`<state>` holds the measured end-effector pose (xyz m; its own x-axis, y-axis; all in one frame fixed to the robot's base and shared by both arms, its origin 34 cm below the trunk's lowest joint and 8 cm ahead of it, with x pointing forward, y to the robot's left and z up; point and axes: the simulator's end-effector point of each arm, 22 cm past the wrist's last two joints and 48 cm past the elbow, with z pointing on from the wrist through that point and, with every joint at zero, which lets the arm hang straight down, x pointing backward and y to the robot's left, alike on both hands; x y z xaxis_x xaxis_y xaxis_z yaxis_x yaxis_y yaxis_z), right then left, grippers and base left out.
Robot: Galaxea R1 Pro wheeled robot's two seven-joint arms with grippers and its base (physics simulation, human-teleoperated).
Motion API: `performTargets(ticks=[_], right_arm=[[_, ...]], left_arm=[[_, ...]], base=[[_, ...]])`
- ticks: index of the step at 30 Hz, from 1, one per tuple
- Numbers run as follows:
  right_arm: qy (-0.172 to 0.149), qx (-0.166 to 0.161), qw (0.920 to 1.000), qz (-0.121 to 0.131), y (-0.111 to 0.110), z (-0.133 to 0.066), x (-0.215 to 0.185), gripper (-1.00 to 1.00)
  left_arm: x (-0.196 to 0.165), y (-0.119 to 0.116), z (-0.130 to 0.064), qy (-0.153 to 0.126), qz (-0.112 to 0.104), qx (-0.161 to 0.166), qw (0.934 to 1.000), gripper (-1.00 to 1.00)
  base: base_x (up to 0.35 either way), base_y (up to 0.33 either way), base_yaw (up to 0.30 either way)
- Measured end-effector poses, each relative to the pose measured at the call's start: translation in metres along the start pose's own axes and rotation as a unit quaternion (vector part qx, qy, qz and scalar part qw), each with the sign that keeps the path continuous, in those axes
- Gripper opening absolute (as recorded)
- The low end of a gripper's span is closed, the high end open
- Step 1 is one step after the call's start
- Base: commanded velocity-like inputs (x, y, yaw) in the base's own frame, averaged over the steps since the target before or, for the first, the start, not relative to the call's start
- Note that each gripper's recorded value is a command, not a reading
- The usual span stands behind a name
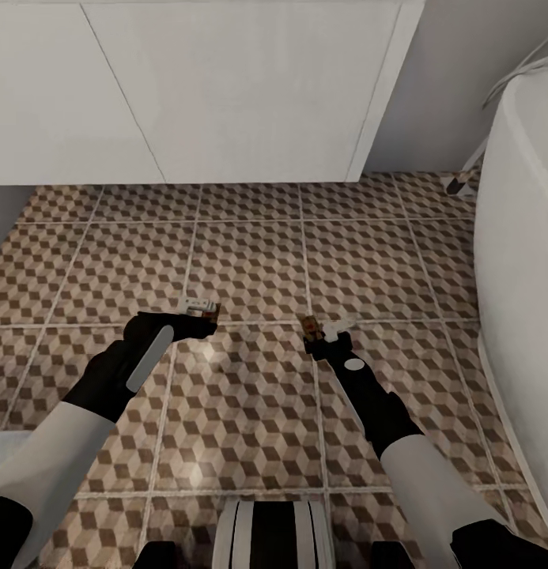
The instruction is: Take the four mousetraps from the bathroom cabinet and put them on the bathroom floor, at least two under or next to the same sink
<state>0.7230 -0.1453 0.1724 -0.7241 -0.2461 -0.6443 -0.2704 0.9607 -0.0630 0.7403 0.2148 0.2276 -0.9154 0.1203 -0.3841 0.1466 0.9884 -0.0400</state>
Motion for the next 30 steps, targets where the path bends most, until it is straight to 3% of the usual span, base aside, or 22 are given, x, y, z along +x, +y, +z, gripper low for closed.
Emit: performTargets(ticks=[12, 20, 25, 30], right_arm=[[0.015, -0.002, 0.9999, 0.005, 0.007, 0.019, 0.037, -1.00], [0.008, 0.004, 0.9999, 0.004, 0.006, 0.021, 0.040, -1.00], [-0.052, 0.006, 0.9986, 0.007, 0.005, 0.021, 0.014, -1.00], [-0.065, 0.007, 0.9979, 0.008, 0.005, 0.020, 0.010, -1.00]], left_arm=[[0.034, -0.003, 0.033, 0.030, -0.002, 0.006, 0.9995, -1.00], [0.042, -0.002, 0.040, 0.037, -0.004, 0.005, 0.9993, -1.00], [0.026, -0.002, 0.041, -0.003, -0.011, 0.005, 0.9999, -1.00], [0.018, -0.009, 0.042, -0.024, -0.007, 0.009, 0.9996, -1.00]], base=[[0.000, 0.000, 0.000], [0.000, 0.000, 0.000], [0.000, 0.000, 0.000], [0.000, 0.000, 0.000]])
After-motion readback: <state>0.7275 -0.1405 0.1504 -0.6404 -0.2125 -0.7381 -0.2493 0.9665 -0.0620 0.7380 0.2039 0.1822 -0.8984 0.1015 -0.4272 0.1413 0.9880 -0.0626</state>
